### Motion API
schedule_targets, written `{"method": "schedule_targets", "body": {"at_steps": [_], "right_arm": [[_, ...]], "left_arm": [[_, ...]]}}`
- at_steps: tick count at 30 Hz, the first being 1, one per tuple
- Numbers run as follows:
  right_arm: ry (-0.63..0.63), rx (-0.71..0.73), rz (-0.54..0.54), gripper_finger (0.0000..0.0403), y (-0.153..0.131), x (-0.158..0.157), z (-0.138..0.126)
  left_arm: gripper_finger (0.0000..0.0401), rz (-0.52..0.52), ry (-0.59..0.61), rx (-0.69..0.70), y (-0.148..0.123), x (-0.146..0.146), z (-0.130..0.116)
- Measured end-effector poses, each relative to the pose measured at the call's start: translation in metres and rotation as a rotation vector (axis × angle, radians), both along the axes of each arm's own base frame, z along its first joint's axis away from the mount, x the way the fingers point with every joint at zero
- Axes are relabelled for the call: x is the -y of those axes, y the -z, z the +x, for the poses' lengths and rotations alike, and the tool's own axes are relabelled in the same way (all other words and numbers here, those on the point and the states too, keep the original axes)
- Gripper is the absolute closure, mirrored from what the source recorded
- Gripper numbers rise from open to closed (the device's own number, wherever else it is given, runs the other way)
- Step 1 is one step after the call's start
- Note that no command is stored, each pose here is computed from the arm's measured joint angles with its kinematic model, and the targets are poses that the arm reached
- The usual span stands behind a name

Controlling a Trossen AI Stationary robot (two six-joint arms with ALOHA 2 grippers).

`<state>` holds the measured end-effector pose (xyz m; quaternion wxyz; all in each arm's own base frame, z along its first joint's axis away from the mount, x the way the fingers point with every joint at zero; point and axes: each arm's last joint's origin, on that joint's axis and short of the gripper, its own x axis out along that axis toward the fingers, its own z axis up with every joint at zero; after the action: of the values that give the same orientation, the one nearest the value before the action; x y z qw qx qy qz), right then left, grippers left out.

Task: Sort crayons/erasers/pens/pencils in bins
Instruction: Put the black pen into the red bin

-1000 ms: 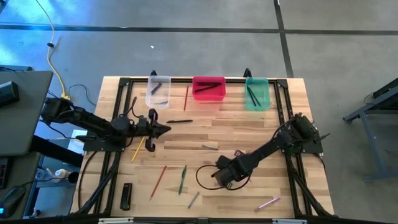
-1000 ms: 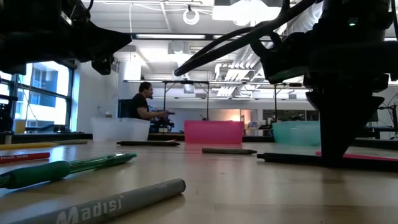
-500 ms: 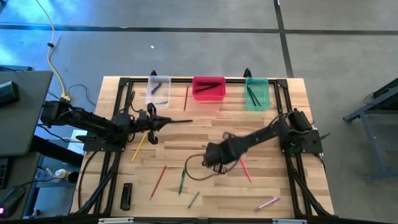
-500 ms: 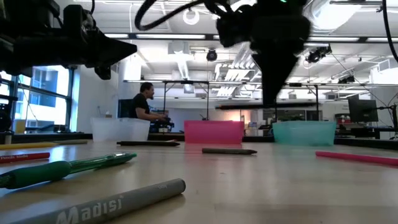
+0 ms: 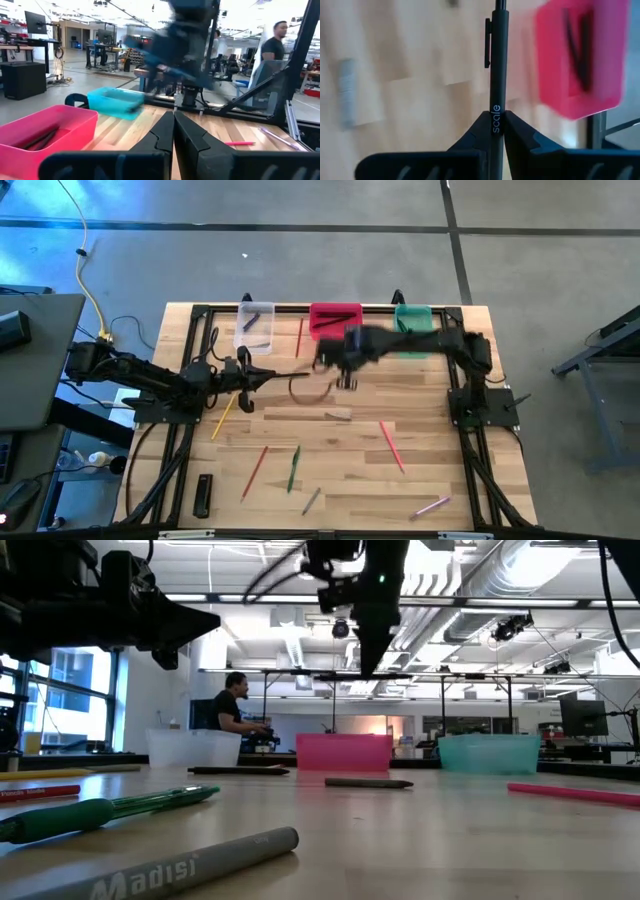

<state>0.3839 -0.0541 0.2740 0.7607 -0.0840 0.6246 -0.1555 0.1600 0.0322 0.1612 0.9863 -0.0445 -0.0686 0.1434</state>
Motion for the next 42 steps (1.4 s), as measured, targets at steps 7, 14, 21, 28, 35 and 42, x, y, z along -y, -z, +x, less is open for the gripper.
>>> {"method": "schedule_targets", "body": {"at_steps": [7, 14, 21, 28, 35, 42], "right_arm": [[0.028, 0.079, 0.005, 0.0384, -0.003, 0.085, -0.009], [-0.011, 0.162, -0.004, 0.0384, 0.009, 0.136, -0.008], [0.017, 0.138, -0.046, 0.0384, 0.037, 0.172, -0.007], [0.011, 0.149, -0.007, 0.0384, 0.06, 0.195, -0.007], [-0.03, 0.095, 0.026, 0.0384, 0.092, 0.201, -0.002], [-0.042, 0.098, 0.035, 0.0384, 0.107, 0.212, -0.001]], "left_arm": [[0.0401, 0.0, 0.001, -0.002, 0.0, 0.0, 0.0], [0.0401, 0.012, -0.003, -0.004, 0.0, 0.0, 0.0], [0.0401, 0.009, -0.003, -0.005, 0.0, 0.0, 0.0], [0.0401, 0.007, -0.002, -0.005, 0.0, 0.0, 0.0], [0.0401, 0.007, -0.002, -0.006, 0.0, 0.0, 0.0], [0.0401, 0.007, -0.002, -0.006, 0.0, 0.0, 0.0]]}}
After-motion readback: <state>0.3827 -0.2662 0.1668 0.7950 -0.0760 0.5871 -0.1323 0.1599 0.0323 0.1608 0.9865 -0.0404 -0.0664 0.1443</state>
